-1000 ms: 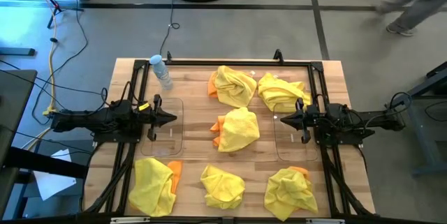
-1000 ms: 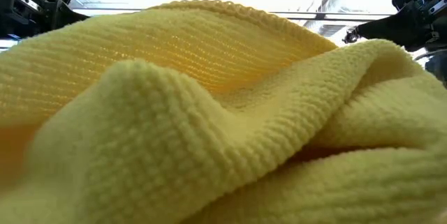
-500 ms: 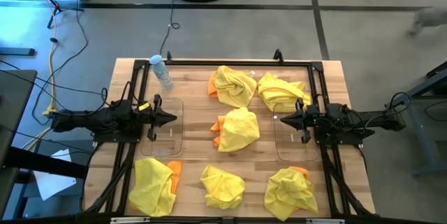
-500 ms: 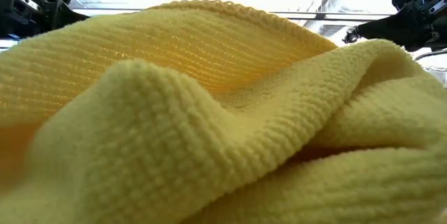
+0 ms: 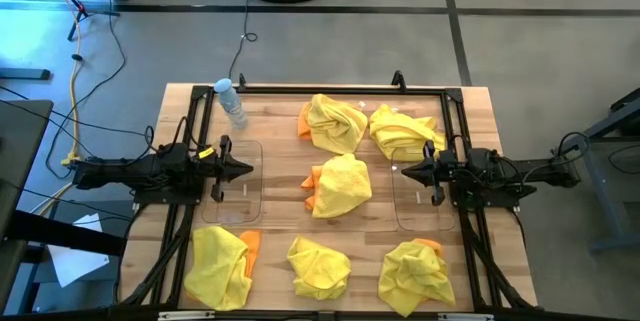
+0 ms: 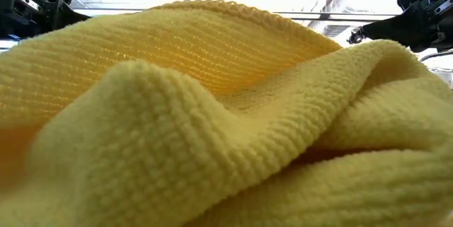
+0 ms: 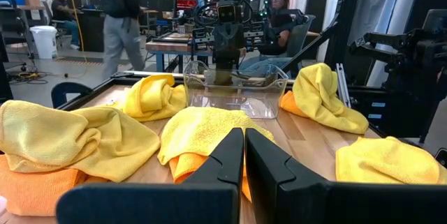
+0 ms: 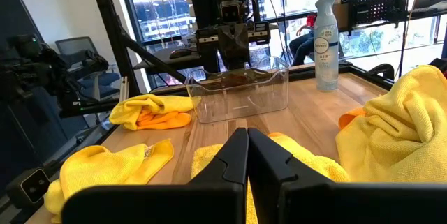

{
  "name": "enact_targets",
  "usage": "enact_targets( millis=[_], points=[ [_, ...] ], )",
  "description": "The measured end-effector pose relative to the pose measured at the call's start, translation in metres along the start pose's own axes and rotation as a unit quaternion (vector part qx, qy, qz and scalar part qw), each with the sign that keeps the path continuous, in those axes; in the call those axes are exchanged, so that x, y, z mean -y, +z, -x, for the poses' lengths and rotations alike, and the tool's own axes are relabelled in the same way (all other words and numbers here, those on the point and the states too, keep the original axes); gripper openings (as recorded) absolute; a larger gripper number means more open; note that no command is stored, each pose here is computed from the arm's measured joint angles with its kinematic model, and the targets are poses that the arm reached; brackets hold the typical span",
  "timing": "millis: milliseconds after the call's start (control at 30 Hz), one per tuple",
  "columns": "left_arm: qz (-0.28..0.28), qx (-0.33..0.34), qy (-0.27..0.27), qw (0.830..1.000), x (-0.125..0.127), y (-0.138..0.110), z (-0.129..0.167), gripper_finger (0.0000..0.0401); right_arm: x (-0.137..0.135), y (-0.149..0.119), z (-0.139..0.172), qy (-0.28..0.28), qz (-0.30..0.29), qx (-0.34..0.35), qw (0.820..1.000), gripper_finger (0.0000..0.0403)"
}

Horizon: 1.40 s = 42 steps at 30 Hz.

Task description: Sort microfiber towel by color & place in baskets

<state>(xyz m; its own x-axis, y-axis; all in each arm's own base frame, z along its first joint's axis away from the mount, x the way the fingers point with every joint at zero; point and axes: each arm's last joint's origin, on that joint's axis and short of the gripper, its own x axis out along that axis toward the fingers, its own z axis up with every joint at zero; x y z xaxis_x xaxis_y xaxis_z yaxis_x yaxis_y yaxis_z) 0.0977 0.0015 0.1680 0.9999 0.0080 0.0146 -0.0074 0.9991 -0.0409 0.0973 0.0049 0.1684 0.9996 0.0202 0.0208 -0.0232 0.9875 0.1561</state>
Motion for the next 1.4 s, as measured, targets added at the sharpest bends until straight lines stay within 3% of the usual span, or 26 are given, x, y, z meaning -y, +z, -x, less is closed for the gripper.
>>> enact_targets(
  millis=[1100,1233,1400],
  points=[
    [0.000,0.000,0.000,1.000,0.000,0.000,0.000,0.0003,0.001,0.002,0.000,-0.016,0.001,0.010,1.000,0.0000],
    [0.000,0.000,0.000,1.000,0.000,0.000,0.000,0.0003,0.001,0.013,0.002,-0.044,-0.001,0.045,0.998,0.0000],
    [0.000,0.000,0.000,1.000,0.000,0.000,0.000,0.0003,-0.001,0.050,0.010,-0.091,0.034,0.099,0.990,0.0000]
  ],
)
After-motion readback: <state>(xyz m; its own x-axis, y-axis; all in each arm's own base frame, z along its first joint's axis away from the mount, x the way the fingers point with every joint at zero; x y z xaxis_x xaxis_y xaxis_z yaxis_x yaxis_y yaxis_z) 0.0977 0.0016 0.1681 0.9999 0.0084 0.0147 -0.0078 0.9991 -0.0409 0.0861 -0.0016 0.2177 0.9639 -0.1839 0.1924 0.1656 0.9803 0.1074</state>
